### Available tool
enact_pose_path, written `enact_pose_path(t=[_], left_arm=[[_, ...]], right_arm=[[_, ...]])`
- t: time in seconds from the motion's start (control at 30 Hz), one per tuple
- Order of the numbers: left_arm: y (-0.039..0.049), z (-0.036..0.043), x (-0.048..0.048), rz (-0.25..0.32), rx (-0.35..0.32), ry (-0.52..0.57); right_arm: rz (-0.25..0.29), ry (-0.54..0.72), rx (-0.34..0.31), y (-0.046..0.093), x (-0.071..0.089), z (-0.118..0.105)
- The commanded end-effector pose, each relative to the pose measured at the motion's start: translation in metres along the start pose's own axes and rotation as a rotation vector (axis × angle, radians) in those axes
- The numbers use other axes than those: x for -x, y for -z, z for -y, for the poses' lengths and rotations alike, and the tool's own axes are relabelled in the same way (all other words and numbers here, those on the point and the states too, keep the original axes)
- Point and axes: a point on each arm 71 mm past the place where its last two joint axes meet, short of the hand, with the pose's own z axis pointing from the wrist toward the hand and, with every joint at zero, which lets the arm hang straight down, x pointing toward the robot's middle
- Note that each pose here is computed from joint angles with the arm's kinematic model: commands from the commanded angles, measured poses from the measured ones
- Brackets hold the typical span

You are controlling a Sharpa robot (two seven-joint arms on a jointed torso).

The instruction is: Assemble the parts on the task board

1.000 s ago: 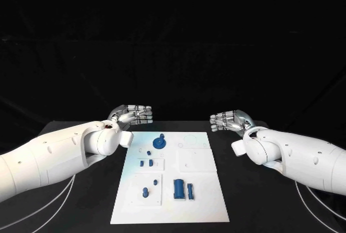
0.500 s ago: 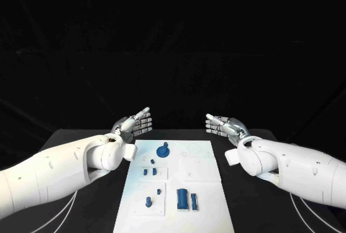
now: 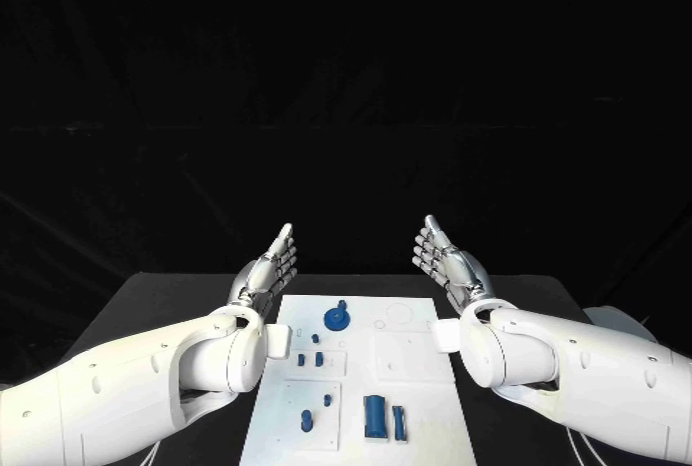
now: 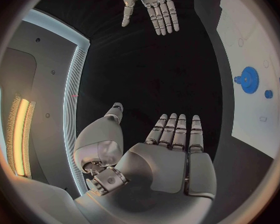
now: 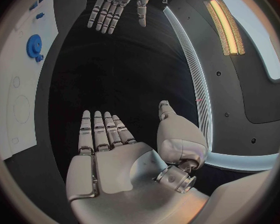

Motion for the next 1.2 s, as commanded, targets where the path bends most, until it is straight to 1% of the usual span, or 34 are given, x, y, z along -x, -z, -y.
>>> enact_pose_path(t=[0.03,1.2], left_arm=[[0.0029,0.0072,0.0022,0.079,-0.089,-0.053],[0.0031,0.0072,0.0021,0.079,-0.090,-0.053]], right_arm=[[0.078,0.006,0.031,0.0016,0.0045,-0.0027],[0.078,0.006,0.031,0.0016,0.0045,-0.0027]])
